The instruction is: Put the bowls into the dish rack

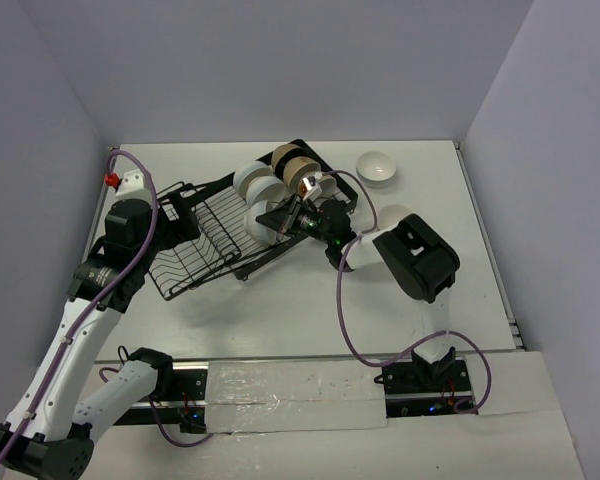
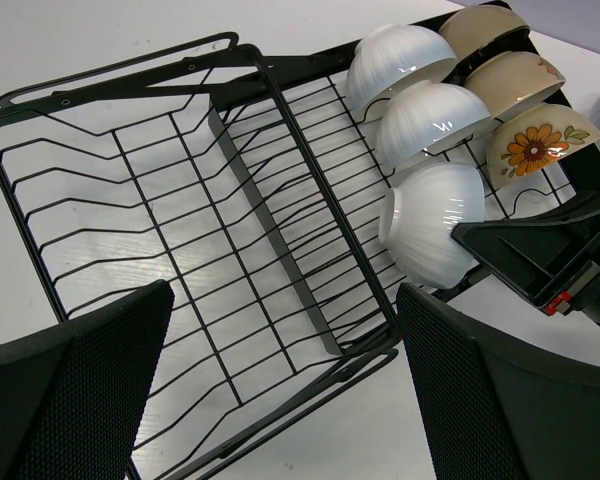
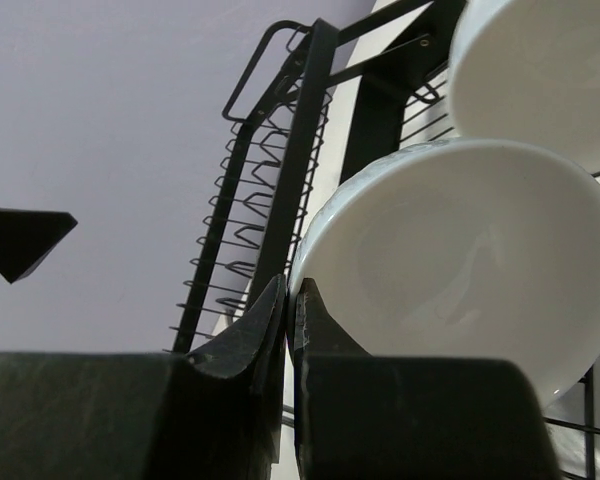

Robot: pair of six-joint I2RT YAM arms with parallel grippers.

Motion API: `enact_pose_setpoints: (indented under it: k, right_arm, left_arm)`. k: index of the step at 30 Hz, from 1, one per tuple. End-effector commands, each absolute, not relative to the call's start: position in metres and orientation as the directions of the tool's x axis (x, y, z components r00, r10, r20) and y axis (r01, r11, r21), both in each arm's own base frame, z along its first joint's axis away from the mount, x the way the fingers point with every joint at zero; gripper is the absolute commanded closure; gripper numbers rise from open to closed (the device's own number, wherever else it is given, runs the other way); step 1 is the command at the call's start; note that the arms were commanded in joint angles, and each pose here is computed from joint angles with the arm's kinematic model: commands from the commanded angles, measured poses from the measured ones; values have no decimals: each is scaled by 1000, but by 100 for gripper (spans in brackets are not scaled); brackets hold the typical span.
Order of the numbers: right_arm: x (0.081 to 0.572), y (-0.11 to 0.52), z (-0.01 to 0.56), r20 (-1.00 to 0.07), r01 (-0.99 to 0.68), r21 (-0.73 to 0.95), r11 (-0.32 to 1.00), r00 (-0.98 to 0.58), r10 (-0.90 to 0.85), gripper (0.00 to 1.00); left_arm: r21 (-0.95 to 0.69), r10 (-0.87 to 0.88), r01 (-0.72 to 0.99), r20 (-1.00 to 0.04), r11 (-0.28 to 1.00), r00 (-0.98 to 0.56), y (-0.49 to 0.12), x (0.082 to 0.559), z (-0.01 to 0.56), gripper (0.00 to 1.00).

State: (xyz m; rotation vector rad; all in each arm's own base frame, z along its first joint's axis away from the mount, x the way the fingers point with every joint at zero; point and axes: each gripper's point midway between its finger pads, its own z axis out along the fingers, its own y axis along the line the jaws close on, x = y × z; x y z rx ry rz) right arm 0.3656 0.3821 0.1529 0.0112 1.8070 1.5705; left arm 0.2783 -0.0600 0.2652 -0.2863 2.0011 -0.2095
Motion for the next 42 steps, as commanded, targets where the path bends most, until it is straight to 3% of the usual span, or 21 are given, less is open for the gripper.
enact_pose_setpoints:
  k: [1,23,29,42]
  right_arm:
    - [375,377,190,-535,-527,830,182,-659,529,100]
    - [403,371,185,-466,-476,865,158,-645,606,100]
    - [407,372,188,-405,-452,887,97,-659,634,100]
    - [411,359,166,-343,-352,927,134,-644,683,100]
  left_arm:
    - [-276,-297,-111,-873,955,-386,-58,279,279,1]
    - [-269,-292,-113,-871,957,-396,-58,281,280,1]
    - [-263,-288,-117,-870,958,-401,-58,282,277,1]
    - [-260,-284,-115,-869,959,-404,-58,282,275,1]
